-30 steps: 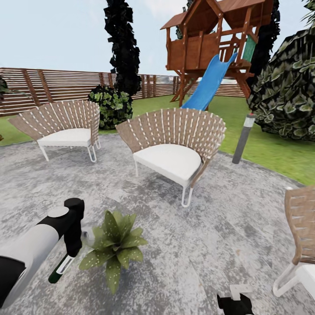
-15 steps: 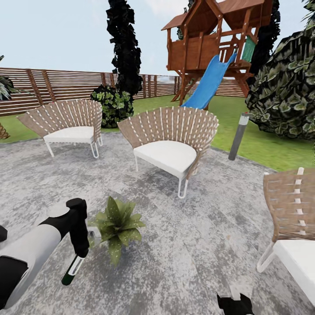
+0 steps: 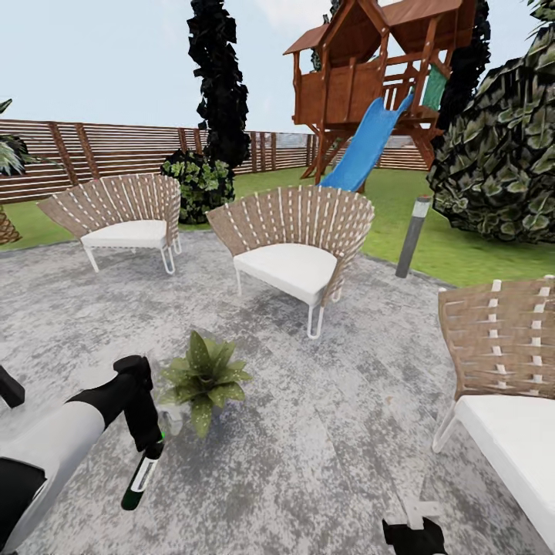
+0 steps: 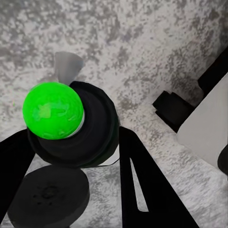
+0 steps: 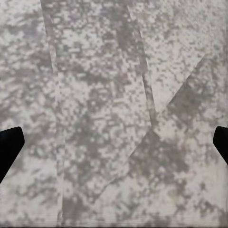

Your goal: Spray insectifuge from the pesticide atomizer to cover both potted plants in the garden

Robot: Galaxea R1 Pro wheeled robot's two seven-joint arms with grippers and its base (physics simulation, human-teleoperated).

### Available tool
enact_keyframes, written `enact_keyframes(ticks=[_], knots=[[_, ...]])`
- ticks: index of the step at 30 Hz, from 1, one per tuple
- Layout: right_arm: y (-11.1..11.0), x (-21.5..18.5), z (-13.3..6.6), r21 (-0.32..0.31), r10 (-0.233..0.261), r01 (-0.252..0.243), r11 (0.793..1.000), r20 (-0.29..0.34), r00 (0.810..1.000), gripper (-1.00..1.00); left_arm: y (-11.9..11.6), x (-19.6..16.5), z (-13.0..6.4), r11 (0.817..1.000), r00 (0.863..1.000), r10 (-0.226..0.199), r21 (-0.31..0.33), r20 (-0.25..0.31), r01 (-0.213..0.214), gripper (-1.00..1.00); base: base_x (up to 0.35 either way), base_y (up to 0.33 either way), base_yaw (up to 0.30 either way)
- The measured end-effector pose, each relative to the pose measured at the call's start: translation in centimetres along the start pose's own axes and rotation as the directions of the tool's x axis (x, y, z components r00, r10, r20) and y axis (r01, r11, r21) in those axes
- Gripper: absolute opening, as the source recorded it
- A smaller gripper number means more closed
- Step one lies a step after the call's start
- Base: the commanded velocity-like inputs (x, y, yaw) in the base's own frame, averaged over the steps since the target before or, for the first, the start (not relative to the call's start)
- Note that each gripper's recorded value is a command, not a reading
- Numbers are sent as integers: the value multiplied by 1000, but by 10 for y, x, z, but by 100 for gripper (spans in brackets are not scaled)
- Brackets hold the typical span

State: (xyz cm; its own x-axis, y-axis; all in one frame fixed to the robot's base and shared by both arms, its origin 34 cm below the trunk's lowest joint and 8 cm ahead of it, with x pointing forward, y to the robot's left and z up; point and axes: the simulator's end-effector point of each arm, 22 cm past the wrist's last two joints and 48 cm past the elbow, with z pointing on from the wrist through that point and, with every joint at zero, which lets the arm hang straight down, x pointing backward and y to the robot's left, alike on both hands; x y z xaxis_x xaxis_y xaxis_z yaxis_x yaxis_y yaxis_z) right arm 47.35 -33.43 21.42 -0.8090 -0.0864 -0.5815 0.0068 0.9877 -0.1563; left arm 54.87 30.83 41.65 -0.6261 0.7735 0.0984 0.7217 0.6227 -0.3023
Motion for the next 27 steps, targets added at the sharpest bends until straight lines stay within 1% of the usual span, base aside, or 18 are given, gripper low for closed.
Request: enact_keyframes(ticks=[2,3,5,7,8,9,10,12,13,15,17,18,19,20,21,22,26,27], knots=[[3,0,0,-8,-6,6,1000,0,1000,100,-1,6,26,999,999,39,-20,-2,-39,-100,-6,-2,0],[5,-1,0,-14,-15,15,1000,2,1000,100,-1,5,37,997,997,69,-29,16,-69,-100,-3,-1,0],[10,-3,0,-28,-45,45,999,7,999,100,-5,2,51,995,993,97,-23,64,-96,-100,-1,0,0],[21,-19,1,-57,-146,148,987,47,988,100,-14,-7,68,993,982,118,-8,149,-118,-100,0,0,0],[24,-31,1,-64,-178,183,981,75,981,100,-15,-9,71,992,977,129,-12,170,-128,-100,0,0,0],[29,-45,2,-76,-204,213,974,108,973,100,-15,-11,74,990,972,143,-18,186,-142,-100,0,0,0],[39,-65,0,-108,-233,251,962,155,960,100,-14,-14,76,985,964,172,-34,205,-168,-100,0,0,0],[58,-83,-3,-176,-250,286,942,203,947,100,-11,-19,76,977,949,212,-62,234,-203,-100,0,0,0],[71,-92,-7,-230,-254,305,924,228,940,100,-9,-25,75,973,937,229,-78,265,-216,-100,0,0,0],[86,-103,-13,-297,-255,328,897,259,931,100,-7,-33,72,971,922,238,-93,306,-219,-100,0,0,0],[107,-116,-23,-384,-257,362,849,298,919,100,-7,-40,70,970,910,241,-100,338,-220,-100,0,0,0],[113,-123,-28,-413,-258,377,829,315,913,100,-7,-41,70,970,908,241,-101,343,-220,-100,0,0,0],[123,-134,-35,-452,-260,401,797,343,903,100,-8,-42,69,970,906,242,-101,348,-220,-100,0,0,0],[130,-142,-40,-476,-263,419,773,362,895,100,-8,-42,69,970,905,242,-102,350,-220,-100,0,0,0],[138,-152,-47,-505,-268,445,740,385,883,100,-8,-43,68,968,900,252,-106,355,-229,-100,0,0,0],[155,-170,-62,-546,-307,502,670,412,858,100,-10,-52,65,941,858,340,-142,385,-309,-100,0,0,0],[164,-176,-68,-552,-335,537,638,430,839,100,-13,-53,67,934,849,357,-143,389,-327,-100,0,0,0],[168,-174,-71,-565,-339,544,621,432,836,100,-14,-54,67,933,847,359,-141,392,-330,-100,0,0,0]])
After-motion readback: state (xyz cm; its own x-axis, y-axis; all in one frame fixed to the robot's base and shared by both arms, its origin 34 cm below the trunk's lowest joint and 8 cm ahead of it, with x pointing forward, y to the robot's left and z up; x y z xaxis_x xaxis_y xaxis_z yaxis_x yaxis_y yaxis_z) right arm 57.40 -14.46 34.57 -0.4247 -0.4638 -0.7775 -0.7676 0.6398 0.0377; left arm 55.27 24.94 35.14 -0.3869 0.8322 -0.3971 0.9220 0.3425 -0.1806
